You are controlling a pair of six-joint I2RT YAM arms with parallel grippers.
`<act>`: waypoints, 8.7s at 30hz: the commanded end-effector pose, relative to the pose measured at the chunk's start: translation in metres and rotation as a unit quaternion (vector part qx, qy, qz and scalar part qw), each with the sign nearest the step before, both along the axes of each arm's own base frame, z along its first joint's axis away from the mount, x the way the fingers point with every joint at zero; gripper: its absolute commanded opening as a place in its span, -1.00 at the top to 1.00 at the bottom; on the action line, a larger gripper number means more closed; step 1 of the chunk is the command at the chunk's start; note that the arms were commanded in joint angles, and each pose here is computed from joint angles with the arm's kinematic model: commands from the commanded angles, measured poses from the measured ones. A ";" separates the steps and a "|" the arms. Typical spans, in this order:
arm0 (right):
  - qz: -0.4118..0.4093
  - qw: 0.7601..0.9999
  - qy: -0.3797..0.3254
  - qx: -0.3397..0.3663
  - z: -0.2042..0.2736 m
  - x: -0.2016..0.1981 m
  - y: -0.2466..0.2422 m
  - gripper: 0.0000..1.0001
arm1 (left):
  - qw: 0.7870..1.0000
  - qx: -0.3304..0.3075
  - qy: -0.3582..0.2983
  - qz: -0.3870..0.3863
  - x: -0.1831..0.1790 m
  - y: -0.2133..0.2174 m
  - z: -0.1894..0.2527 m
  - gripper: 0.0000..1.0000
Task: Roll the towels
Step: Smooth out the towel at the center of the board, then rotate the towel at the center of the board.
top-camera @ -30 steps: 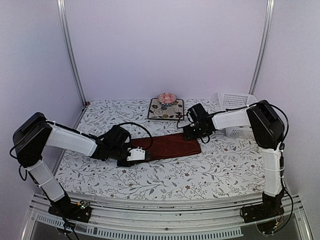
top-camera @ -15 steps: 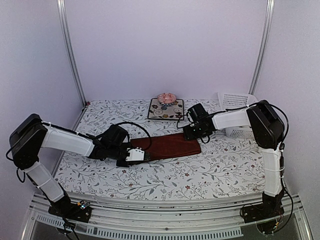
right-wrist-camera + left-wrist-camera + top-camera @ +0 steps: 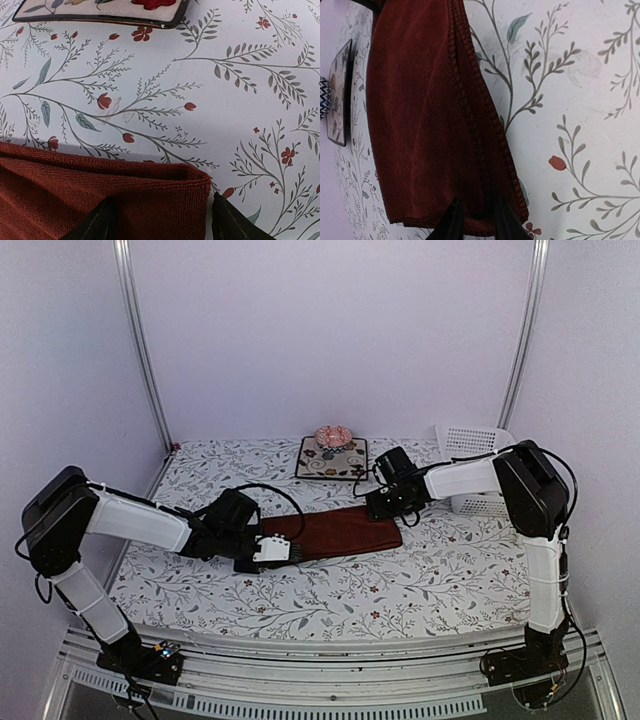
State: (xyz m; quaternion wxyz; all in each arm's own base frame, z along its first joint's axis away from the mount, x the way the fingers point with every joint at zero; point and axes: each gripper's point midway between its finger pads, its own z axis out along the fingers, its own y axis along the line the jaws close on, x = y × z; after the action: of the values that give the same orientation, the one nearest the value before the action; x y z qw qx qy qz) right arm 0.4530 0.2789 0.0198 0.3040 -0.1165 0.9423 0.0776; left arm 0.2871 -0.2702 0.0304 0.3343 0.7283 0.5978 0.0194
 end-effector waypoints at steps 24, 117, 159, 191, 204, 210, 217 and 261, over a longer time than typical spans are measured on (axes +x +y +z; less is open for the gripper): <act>-0.010 1.000 0.007 -0.003 -0.010 0.004 -0.004 -0.33 | 1.000 -0.006 0.017 -0.020 -0.018 0.000 0.018 1.00; 0.082 0.982 0.015 0.167 0.078 -0.052 0.019 0.03 | 0.955 -0.141 0.096 0.244 0.110 0.015 0.074 -0.56; 0.101 0.988 -0.003 0.116 0.099 -0.068 0.020 -0.39 | 0.947 -0.004 0.139 0.288 0.091 0.069 -0.035 -0.77; 0.139 0.982 0.071 0.108 0.008 -0.013 0.079 -0.68 | 0.930 -0.149 0.094 0.323 0.120 0.105 0.069 -0.94; 0.186 0.959 0.151 0.155 -0.008 -0.097 0.080 -0.72 | 0.928 -0.115 0.125 0.332 0.098 0.119 0.030 -0.94; 0.236 0.946 0.170 0.139 -0.001 -0.168 0.109 -0.73 | 0.924 -0.094 0.115 0.353 0.119 0.129 0.014 -0.94; 0.231 0.957 0.151 0.094 0.017 -0.211 0.103 -0.86 | 0.920 -0.069 0.107 0.371 0.148 0.131 -0.005 -0.94; 0.179 0.961 -0.059 0.204 0.122 -0.051 0.129 -0.55 | 0.919 -0.127 0.014 0.373 0.245 0.091 0.081 -0.94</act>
State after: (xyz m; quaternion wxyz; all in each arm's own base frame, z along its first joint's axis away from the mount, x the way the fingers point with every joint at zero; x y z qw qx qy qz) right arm 0.3845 0.3844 0.1212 0.3467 -0.2182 0.8809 0.2372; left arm 0.5476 -0.1663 0.0669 0.3387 0.3944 0.8487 0.0971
